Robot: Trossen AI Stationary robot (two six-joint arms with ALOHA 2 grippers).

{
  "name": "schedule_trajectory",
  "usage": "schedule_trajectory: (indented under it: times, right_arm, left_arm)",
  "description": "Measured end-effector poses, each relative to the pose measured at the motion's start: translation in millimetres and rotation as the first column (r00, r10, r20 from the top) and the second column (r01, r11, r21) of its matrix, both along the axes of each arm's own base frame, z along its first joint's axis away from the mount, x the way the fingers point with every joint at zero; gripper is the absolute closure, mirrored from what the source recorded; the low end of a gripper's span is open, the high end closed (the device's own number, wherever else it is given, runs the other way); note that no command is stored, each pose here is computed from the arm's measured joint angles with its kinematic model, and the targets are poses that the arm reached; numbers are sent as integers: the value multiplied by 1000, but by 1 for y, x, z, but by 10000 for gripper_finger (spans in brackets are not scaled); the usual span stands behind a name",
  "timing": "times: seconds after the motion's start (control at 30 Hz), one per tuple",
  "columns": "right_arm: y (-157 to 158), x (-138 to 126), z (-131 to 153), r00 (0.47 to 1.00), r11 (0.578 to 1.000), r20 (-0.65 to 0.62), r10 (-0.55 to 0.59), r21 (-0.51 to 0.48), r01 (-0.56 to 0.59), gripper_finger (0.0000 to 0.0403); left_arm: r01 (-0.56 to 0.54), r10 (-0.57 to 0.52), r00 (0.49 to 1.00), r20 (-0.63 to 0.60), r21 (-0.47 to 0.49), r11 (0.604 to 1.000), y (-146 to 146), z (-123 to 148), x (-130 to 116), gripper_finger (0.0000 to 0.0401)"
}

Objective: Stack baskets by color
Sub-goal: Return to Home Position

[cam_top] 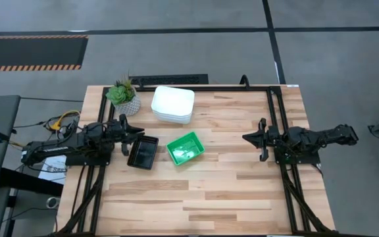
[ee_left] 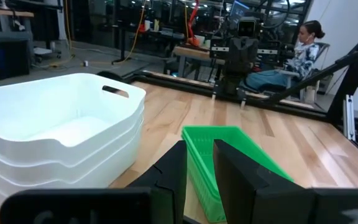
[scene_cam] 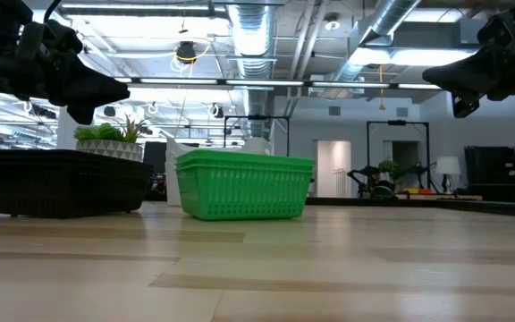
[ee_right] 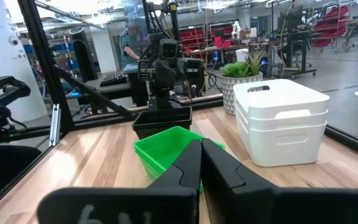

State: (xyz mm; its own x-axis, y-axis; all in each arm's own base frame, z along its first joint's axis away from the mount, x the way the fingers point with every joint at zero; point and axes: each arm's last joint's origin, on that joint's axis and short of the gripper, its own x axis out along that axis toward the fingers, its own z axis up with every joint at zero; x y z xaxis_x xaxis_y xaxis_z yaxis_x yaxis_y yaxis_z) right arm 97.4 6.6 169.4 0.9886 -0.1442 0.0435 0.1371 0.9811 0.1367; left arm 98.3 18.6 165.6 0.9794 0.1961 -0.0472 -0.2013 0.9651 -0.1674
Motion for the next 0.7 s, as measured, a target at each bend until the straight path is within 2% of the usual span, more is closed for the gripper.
schedule_trajectory:
  times: [0.7]
  right_arm:
    - [0, 0, 0, 1000, 1000, 0, 0, 0, 0, 372]
  left_arm:
    - [0, 0, 1000, -1, 7, 1000, 0, 0, 0, 335]
